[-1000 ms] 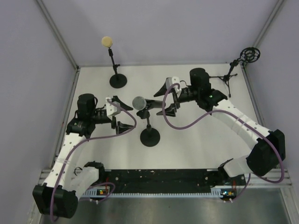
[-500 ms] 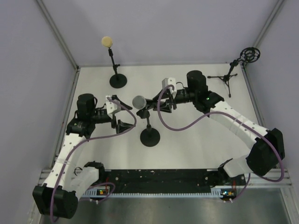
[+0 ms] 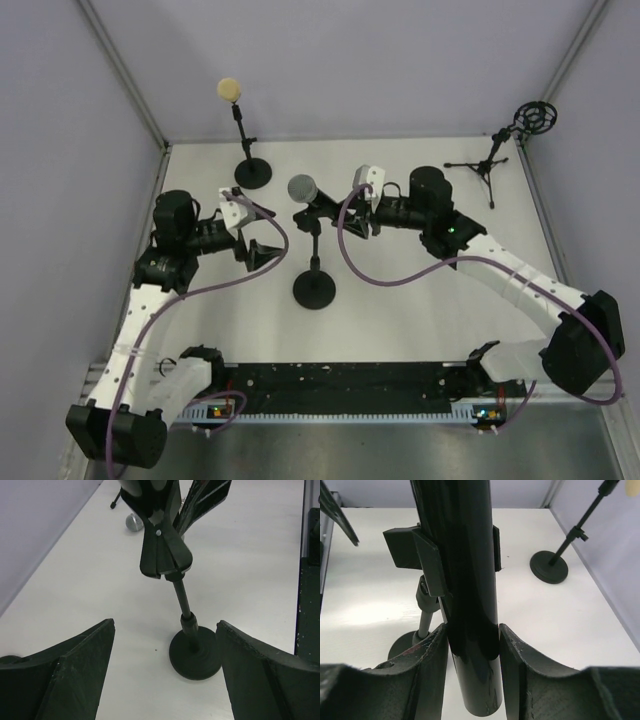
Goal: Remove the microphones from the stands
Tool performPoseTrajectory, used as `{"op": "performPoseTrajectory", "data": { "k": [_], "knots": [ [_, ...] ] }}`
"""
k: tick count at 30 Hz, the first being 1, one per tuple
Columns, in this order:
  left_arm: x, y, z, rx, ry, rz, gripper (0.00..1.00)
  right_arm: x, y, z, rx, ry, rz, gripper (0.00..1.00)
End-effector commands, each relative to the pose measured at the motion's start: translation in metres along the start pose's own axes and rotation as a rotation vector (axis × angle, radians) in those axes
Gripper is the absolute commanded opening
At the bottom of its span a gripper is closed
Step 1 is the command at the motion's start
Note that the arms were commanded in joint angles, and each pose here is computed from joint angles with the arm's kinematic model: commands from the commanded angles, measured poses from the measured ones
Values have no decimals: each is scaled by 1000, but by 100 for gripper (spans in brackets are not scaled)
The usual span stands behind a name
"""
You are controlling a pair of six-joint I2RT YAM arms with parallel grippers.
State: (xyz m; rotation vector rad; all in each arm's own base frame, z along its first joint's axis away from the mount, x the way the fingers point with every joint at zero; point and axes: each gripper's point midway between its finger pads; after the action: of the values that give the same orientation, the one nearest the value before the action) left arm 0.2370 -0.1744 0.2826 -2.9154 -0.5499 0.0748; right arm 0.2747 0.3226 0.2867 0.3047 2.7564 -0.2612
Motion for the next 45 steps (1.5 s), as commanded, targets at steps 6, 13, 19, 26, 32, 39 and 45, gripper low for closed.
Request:
{"op": "performPoseTrajectory", "data": {
  "k": [6, 13, 19, 26, 32, 39, 45],
  "knots": [
    [-25, -9, -55, -74, 84, 126, 89, -17, -9, -44, -87, 7, 179, 36],
    [-7, 2, -53, -116, -1, 72, 92, -12, -8, -53, -114, 24, 170, 37],
    [3, 11, -60, -195, -76, 55, 92, -5, -11, -51, -121, -1, 158, 39],
    [-7, 13, -67, -271, -116, 120, 91, 3, -11, -47, -131, -8, 136, 40],
    [-12, 17, -63, -282, -143, 149, 90, 5, -11, -49, -139, -12, 122, 41],
    [-14, 23, -62, -270, -153, 162, 83, 7, -11, -45, -136, -11, 119, 42],
    [-11, 29, -55, -242, -162, 150, 79, 5, -11, -46, -142, -7, 129, 43]
  ]
}}
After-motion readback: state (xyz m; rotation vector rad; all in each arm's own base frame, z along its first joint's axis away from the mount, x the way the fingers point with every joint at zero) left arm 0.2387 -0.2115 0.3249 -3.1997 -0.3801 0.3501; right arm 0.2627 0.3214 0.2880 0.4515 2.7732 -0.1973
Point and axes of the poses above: each gripper's point midway between its finger pads, its own y axis out along the fingers, its own x axis along the line the jaws close on, z = x × y, and after that the axes turned 9 degrees about -y, right-handed
